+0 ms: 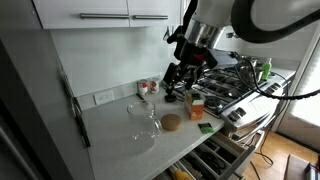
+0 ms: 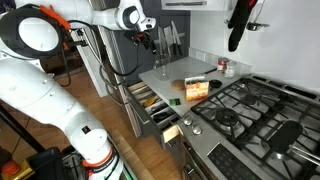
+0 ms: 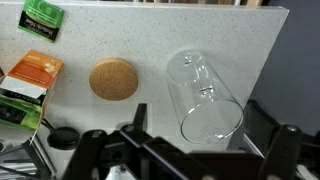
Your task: Open the right door of the upper cabinet on the left and remove the orange spatula then put it in the glass jug
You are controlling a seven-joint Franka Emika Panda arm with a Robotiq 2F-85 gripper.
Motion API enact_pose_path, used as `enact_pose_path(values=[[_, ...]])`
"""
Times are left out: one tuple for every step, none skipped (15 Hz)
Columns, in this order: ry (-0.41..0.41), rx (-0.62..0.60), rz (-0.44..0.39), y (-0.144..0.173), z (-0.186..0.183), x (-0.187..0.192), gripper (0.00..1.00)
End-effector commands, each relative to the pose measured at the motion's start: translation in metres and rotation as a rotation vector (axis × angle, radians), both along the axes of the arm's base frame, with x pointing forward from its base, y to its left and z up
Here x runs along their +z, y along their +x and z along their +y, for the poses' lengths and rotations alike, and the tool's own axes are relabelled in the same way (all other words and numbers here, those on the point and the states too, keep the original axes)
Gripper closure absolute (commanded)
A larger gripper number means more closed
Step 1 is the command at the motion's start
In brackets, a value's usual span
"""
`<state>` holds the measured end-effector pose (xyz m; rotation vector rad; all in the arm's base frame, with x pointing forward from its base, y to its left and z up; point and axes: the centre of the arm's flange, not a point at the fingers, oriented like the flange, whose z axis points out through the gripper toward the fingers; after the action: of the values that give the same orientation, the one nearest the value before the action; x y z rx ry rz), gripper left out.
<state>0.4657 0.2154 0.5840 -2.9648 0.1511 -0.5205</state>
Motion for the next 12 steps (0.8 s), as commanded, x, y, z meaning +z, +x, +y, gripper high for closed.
enact_pose_path(values=[[0.0, 0.0, 0.0, 0.0, 0.0, 0.0, 0.0], [0.0, 0.0, 0.0, 0.0, 0.0, 0.0, 0.0], [0.0, 0.0, 0.0, 0.0, 0.0, 0.0, 0.0], [0.0, 0.0, 0.0, 0.0, 0.0, 0.0, 0.0], [0.017, 0.015, -0.006, 0.001, 0.004, 0.004, 0.0], [0.028, 0.068, -0.005, 0.006, 0.013, 0.015, 0.0], [0.033, 0.096, -0.013, 0.011, 0.021, 0.024, 0.0], [0.057, 0.08, -0.033, 0.02, 0.033, 0.038, 0.0], [0.074, 0.061, -0.06, 0.027, 0.041, 0.051, 0.0], [0.086, 0.039, -0.099, 0.037, 0.048, 0.065, 0.0], [0.098, 0.001, -0.124, 0.047, 0.051, 0.078, 0.0], [0.111, -0.046, -0.158, 0.058, 0.05, 0.088, 0.0]])
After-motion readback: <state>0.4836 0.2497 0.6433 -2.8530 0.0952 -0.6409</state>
